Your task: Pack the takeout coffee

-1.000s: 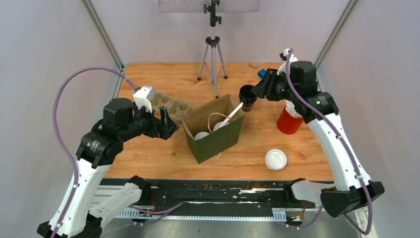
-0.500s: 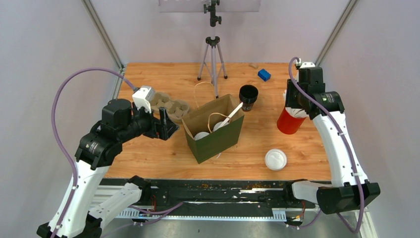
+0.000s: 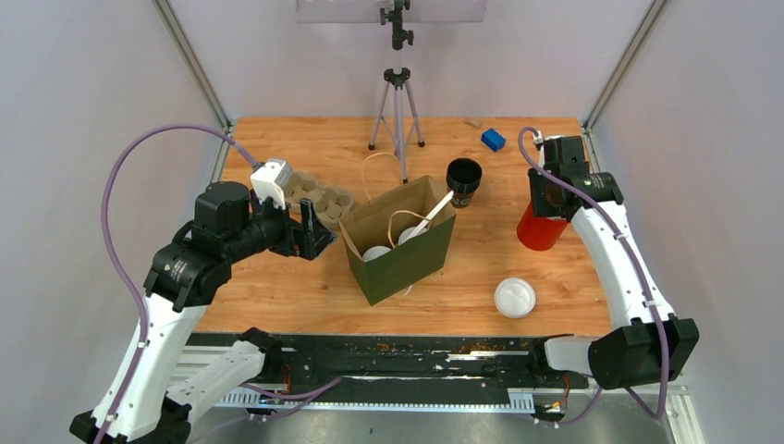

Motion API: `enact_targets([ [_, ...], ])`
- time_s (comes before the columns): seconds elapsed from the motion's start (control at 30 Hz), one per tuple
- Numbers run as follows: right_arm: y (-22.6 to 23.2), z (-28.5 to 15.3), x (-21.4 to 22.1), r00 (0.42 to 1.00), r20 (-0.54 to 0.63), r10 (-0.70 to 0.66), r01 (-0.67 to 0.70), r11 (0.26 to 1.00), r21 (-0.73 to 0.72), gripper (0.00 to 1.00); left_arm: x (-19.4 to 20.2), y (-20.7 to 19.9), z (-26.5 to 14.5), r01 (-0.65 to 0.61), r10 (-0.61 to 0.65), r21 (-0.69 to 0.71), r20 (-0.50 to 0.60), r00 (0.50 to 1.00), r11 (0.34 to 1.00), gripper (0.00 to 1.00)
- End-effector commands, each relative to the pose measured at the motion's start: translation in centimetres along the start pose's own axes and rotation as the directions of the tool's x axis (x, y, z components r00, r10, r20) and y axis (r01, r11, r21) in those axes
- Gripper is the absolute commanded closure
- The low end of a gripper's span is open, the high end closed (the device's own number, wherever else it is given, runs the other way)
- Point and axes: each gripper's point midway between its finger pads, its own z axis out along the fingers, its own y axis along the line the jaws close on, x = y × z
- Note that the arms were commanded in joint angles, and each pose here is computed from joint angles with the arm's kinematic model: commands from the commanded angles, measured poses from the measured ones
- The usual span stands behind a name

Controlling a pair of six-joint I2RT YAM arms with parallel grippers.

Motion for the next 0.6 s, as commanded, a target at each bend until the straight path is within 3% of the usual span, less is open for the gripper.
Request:
enact_targets([
  [0.0, -1.1, 1.2, -1.2, 0.996, 0.065, -0.059, 0.056, 0.997, 0.053, 0.68, -1.1, -0.8, -0.4, -0.025, 0.024, 0.032, 0.037, 0.999, 0.999, 0.0],
  [0.27, -1.0, 2.8, -2.0, 0.988, 0.104, -0.113, 0.107, 0.992, 0.061, 0.73, -0.9, -0.6, -0.3, -0.027, 0.026, 0.023, 0.034, 0.999, 0.999, 0.0],
  [0.43, -1.6, 2.8, -2.0, 0.988, 0.085, -0.127, 0.119, 0.988, 0.094, 0.89, -1.0, -0.6, -0.3, -0.027, 0.026, 0.024, 0.032, 0.999, 0.999, 0.0],
  [0.57, -2.4, 1.1, -2.1, 0.99, 0.067, -0.122, 0.114, 0.987, 0.114, 0.92, -1.1, -0.5, -0.3, -0.03, 0.03, 0.017, 0.033, 0.999, 0.999, 0.0],
])
